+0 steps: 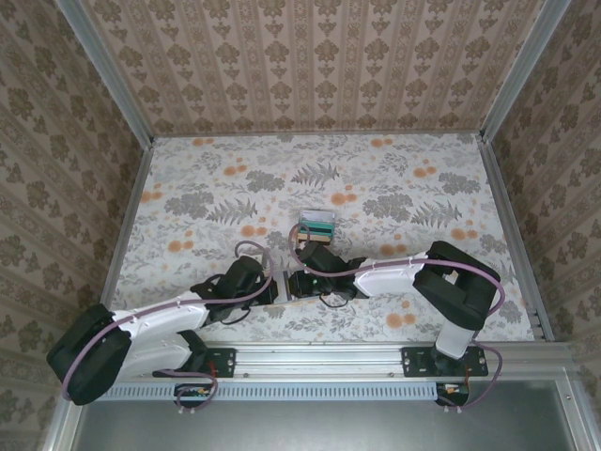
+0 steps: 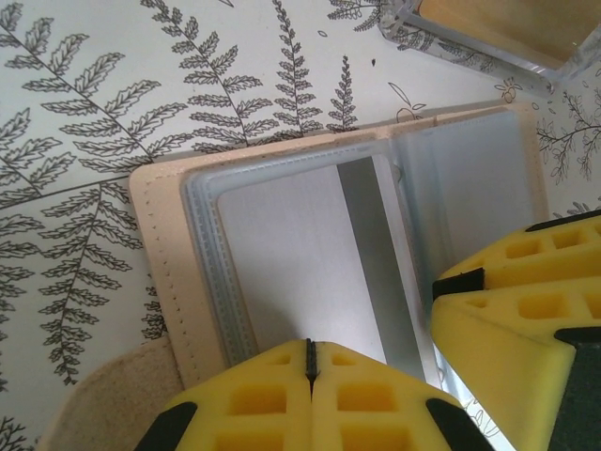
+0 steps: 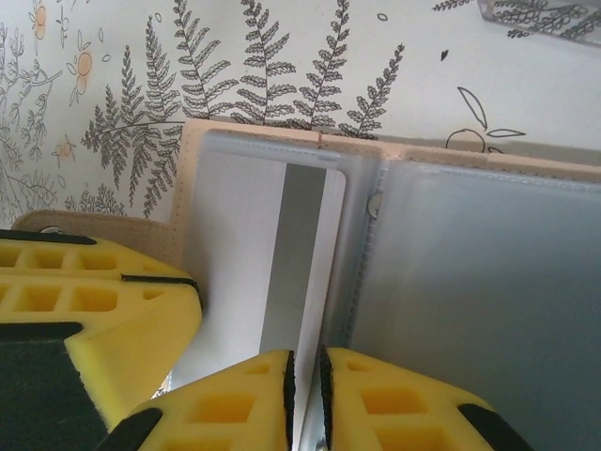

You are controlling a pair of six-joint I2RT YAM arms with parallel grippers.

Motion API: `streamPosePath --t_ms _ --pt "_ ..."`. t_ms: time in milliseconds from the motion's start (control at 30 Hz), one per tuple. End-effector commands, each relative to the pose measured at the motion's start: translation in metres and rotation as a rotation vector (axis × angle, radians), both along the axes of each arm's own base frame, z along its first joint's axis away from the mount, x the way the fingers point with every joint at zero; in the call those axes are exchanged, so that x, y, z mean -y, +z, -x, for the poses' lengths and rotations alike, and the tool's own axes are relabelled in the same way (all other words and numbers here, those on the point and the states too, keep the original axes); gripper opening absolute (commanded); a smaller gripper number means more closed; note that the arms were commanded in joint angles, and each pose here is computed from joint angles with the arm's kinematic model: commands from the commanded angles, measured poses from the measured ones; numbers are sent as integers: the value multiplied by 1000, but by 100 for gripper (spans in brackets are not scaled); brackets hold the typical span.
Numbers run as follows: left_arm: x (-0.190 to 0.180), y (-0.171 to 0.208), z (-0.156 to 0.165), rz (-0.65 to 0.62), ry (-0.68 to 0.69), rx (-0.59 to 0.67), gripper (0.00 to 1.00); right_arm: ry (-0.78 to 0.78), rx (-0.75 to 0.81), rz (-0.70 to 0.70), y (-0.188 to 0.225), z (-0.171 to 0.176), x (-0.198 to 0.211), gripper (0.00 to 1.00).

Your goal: Take the credit cards out of the card holder

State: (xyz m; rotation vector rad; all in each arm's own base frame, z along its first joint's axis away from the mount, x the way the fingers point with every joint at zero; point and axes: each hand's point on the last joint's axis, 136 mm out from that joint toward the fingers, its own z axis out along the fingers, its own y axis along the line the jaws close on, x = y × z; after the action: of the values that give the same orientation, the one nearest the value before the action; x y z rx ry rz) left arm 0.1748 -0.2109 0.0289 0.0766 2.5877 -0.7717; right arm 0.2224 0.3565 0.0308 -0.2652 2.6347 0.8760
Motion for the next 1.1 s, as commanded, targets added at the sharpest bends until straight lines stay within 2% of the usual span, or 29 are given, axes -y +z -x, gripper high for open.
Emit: streamPosePath --t_ms 0,333,600,767,1067 --pt "0 -8 5 -7 0 -22 2 -1 -22 1 -1 1 -6 19" --pt "4 -9 6 -17 -8 -23 2 -10 -30 11 -5 2 -3 19" --pt "-8 6 5 -47 6 20 3 -20 -3 29 1 -1 3 19" --pt "-15 3 6 -57 18 19 4 -20 -7 39 -2 -1 4 19" --pt "-3 3 4 -33 -12 8 3 -22 24 37 12 -3 7 20"
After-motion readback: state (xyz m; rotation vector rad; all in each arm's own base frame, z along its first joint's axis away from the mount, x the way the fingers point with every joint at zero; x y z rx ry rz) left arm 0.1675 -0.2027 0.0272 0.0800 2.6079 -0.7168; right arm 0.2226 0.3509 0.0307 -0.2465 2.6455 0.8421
